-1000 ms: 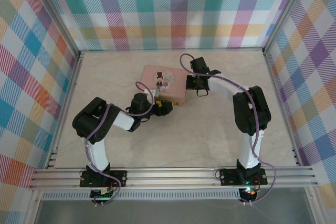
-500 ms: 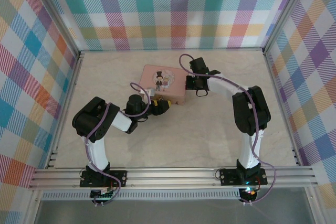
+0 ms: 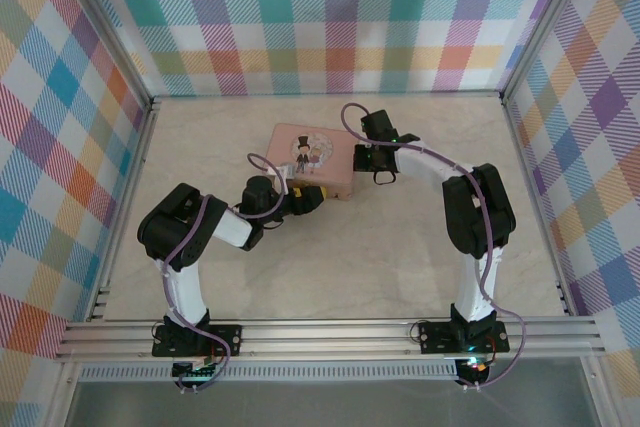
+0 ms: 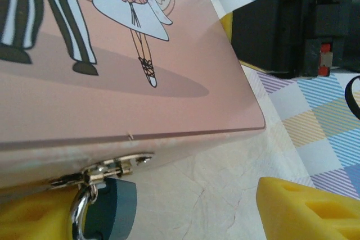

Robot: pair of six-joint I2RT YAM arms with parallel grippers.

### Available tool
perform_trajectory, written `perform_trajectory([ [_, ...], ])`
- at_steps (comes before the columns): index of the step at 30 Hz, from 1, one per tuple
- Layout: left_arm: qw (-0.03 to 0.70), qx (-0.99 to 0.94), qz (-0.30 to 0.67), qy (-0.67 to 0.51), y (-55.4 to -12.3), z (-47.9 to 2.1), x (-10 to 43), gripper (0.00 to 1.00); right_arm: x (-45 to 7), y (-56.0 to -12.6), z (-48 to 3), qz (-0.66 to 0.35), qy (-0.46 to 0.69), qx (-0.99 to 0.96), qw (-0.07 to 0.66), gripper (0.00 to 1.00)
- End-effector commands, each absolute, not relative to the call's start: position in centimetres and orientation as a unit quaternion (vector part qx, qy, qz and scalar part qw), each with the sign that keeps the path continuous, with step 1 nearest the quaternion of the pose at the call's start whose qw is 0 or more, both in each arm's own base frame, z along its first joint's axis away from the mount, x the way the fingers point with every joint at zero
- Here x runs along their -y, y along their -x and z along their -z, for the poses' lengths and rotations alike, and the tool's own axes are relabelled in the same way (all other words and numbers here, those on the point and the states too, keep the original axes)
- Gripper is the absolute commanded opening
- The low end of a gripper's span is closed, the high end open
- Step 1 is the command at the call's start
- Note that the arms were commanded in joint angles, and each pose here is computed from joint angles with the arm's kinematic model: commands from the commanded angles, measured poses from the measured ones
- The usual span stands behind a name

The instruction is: Unlock the padlock with the key

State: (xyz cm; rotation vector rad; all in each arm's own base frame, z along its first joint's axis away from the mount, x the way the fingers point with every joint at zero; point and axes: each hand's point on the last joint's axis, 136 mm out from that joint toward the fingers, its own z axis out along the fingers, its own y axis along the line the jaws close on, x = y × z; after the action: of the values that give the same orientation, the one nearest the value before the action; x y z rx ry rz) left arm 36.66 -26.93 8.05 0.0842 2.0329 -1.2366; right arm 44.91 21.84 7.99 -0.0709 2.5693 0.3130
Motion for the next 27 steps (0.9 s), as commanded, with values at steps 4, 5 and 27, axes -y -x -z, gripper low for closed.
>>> perform_trajectory([
  [4,0.366,-0.797,0.480,-0.002,-37.5,-7.2,25.5,0.70,-22.1,-43.8,-7.5,-0.121,0.035,-0.957,0.261,0.00],
  [5,0.363,-0.799,0.479,0.003,-37.6,-7.0,25.4,0.70,-22.1,-43.8,-7.5,-0.121,0.034,-0.957,0.261,0.00],
  [27,0.384,-0.746,0.544,-0.007,-38.3,-10.0,27.2,0.63,-22.9,-43.7,-7.4,-0.127,0.039,-0.957,0.257,0.00],
])
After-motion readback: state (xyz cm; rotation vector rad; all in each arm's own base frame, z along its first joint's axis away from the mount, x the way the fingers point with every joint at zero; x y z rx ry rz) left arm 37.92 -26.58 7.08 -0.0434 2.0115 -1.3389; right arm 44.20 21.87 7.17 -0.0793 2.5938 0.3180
